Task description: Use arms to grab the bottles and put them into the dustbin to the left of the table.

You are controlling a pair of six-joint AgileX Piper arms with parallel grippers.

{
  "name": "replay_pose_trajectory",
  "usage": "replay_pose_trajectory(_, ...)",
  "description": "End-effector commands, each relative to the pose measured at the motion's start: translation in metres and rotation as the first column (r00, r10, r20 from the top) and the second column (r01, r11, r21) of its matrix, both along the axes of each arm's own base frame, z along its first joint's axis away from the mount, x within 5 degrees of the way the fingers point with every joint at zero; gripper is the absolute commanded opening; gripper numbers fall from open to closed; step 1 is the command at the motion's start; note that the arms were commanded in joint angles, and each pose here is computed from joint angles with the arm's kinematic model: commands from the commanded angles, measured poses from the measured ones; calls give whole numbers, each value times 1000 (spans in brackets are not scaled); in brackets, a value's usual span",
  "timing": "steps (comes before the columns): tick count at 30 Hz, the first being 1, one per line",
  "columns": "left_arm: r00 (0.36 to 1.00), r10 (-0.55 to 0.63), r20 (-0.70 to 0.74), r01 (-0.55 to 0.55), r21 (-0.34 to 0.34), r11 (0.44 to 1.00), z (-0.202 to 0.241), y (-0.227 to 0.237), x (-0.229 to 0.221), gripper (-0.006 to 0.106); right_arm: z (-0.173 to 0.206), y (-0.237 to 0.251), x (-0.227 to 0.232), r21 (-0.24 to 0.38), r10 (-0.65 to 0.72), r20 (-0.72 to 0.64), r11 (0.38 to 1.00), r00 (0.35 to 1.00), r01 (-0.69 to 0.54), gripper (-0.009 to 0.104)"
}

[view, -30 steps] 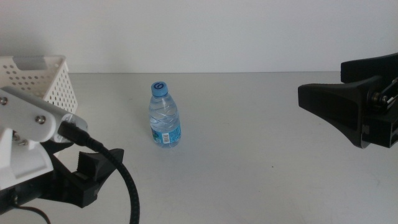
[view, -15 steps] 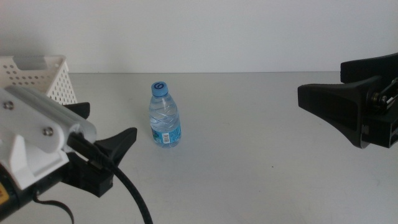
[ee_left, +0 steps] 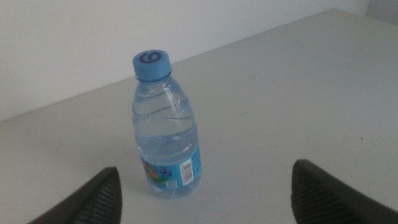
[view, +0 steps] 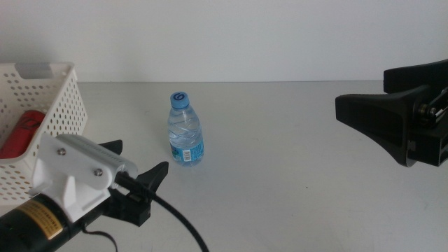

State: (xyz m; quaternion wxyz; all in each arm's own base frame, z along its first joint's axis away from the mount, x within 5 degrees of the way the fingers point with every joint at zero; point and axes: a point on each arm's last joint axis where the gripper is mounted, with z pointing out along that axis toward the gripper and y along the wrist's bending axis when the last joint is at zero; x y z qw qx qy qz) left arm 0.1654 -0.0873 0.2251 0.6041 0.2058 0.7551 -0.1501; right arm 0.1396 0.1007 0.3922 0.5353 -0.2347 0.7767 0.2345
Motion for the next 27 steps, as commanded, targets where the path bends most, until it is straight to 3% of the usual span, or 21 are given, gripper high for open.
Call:
replay_pose_trajectory(1,994,13,107,-2,-96,995,18,-7,15,93,18,-2,0,58,-21,92,998,996,15,85)
replay_pose_trajectory(17,995,92,50,-84,-135,987,-12,-45,117,93,18,-2,0,58,-21,92,998,996,15,85)
replay_pose_trajectory(27,991,117,62,-107,-154,982,-40,-51,153,93,18,-2,0,58,-21,92,998,996,15,85)
